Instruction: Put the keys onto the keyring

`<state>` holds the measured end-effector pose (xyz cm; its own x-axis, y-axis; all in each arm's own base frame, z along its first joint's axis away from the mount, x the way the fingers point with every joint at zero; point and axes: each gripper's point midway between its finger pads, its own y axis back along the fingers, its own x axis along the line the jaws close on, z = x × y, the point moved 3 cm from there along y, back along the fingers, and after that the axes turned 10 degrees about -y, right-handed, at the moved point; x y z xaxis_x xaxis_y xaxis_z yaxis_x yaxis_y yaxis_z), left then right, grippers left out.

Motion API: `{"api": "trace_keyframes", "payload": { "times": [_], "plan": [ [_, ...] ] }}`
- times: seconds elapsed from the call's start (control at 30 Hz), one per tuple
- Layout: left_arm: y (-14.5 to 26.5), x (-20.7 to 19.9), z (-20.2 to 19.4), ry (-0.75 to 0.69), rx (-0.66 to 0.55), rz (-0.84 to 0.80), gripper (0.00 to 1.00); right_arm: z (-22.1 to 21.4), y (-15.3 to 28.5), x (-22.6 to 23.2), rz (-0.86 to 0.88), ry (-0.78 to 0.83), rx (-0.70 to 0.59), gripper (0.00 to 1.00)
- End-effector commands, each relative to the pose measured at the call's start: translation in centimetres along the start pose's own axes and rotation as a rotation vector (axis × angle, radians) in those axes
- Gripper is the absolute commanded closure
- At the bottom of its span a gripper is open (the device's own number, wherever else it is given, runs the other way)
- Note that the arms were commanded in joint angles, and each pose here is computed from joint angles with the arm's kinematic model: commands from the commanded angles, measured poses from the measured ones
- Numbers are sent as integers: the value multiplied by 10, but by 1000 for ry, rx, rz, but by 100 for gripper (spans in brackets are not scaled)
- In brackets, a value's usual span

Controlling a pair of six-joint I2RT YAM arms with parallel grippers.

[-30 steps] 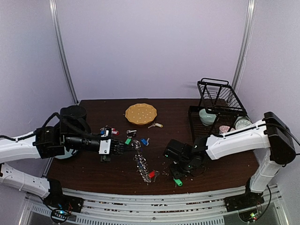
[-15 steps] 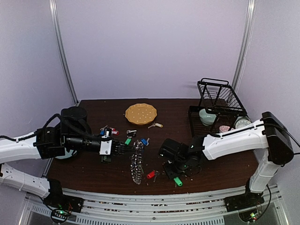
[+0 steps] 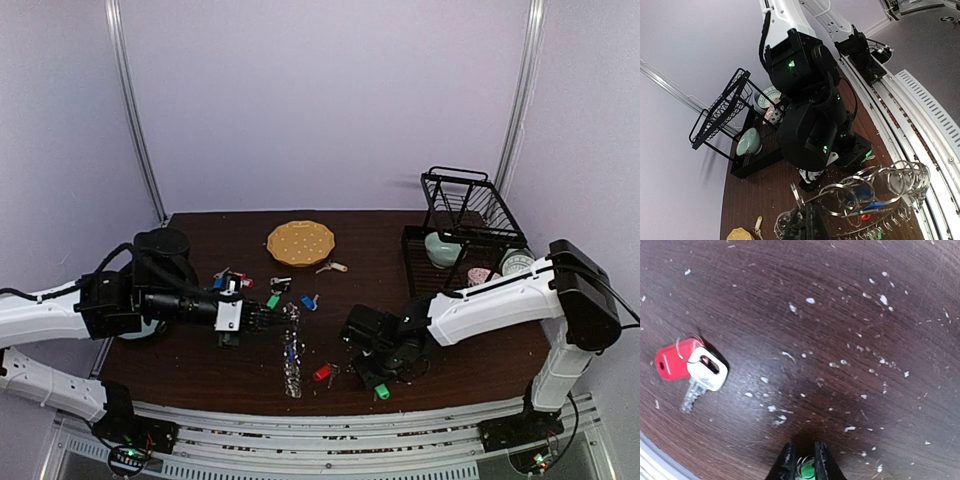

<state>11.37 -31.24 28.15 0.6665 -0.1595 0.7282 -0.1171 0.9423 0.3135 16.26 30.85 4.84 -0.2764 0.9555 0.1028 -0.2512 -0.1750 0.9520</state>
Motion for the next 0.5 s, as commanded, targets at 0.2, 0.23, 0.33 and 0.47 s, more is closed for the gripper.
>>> {"api": "trace_keyframes", "payload": {
  "times": [0.2,0.23,0.33,0.47],
  "plan": [
    [2,17,14,-44,-62,74,100,1,6,-17,-126,49,-11,83],
    [2,17,15,-44,-63,76,100,1,5,-17,-127,49,-7,84],
    [3,17,14,-47,-60,75,100,1,7,-16,-118,46,-13,92],
    [1,15,12,-59,-54,72,100,8,17,-17,-114,46,-45,100]
  ]
}}
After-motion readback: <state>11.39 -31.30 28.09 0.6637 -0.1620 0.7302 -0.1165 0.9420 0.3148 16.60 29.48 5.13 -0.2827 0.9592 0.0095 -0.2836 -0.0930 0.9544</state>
